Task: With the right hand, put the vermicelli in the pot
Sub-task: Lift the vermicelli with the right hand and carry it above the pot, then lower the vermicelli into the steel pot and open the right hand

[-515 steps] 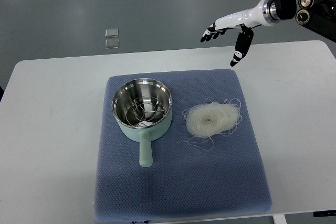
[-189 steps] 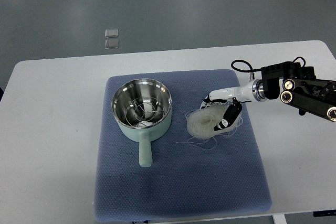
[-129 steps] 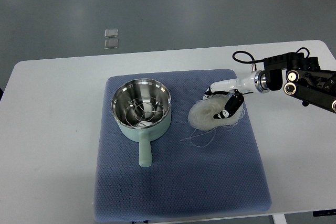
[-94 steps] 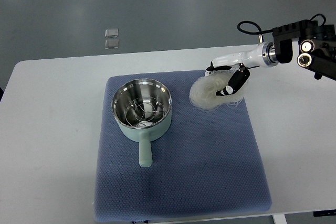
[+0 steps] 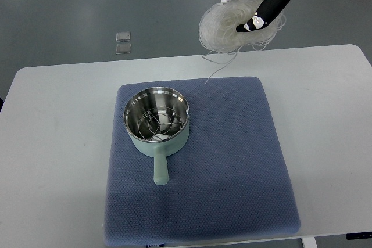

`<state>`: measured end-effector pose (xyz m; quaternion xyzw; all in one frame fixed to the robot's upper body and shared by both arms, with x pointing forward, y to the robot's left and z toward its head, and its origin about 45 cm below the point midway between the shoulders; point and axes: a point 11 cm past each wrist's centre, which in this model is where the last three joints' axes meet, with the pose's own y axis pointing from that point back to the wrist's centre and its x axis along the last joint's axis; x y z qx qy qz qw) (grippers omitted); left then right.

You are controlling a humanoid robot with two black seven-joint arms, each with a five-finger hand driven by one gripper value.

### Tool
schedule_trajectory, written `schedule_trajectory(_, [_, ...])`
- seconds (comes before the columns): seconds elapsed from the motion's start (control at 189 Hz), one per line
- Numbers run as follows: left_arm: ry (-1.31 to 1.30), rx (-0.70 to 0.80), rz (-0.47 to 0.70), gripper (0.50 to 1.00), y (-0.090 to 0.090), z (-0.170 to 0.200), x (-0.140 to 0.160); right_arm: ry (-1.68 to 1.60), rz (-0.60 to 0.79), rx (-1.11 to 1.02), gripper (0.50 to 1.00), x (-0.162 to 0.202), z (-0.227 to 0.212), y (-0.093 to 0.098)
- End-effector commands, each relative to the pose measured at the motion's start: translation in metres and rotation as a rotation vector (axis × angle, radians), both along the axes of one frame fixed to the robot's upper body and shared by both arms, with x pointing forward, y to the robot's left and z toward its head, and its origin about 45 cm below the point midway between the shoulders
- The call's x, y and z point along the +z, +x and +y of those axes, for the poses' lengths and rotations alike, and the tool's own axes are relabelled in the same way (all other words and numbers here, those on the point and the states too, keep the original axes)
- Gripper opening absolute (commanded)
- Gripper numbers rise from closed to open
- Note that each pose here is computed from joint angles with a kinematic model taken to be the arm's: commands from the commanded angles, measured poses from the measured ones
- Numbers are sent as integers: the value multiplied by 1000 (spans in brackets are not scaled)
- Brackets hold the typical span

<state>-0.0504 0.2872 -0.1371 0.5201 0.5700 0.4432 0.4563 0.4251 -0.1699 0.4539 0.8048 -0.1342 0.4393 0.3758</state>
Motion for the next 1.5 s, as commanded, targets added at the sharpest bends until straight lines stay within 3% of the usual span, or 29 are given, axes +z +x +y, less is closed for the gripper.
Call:
schedule_trajectory(0.0, [-6, -1, 0, 1000, 0, -2, 0, -12, 18, 47, 500, -9, 26, 0])
schedule_trajectory(0.445, [1, 1, 1, 1000, -1, 1, 0, -51, 105, 114, 500, -87, 135, 14])
schedule_trajectory(0.868, [0, -1, 1, 1000, -1, 0, 0, -32, 190, 75, 500, -159, 147, 10])
schedule_trajectory(1.186, [3, -1, 2, 1000, -1, 1, 0, -3, 190, 66, 500, -165, 150, 8])
schedule_trajectory(1.192, [3, -1, 2, 1000, -1, 1, 0, -3, 190, 66, 583, -165, 150, 8])
schedule_trajectory(1.197, [3, -1, 2, 1000, -1, 1, 0, -3, 190, 66, 584, -165, 150, 8])
schedule_trajectory(1.202, [3, -1, 2, 1000, -1, 1, 0, -2, 191, 66, 720, -165, 150, 8])
schedule_trajectory(1.207, [3, -1, 2, 1000, -1, 1, 0, -2, 191, 66, 721, -165, 150, 8])
schedule_trajectory(1.213, [3, -1, 0, 1000, 0, 1, 0, 2, 194, 65, 832, -165, 150, 8])
schedule_trajectory(1.218, [3, -1, 0, 1000, 0, 1, 0, 2, 194, 65, 834, -165, 150, 8])
schedule_trajectory(1.223, [3, -1, 2, 1000, -1, 1, 0, 3, 196, 65, 915, -165, 151, 8])
schedule_trajectory(1.493, [3, 1, 1, 1000, -1, 1, 0, 16, 198, 58, 928, -158, 148, 11])
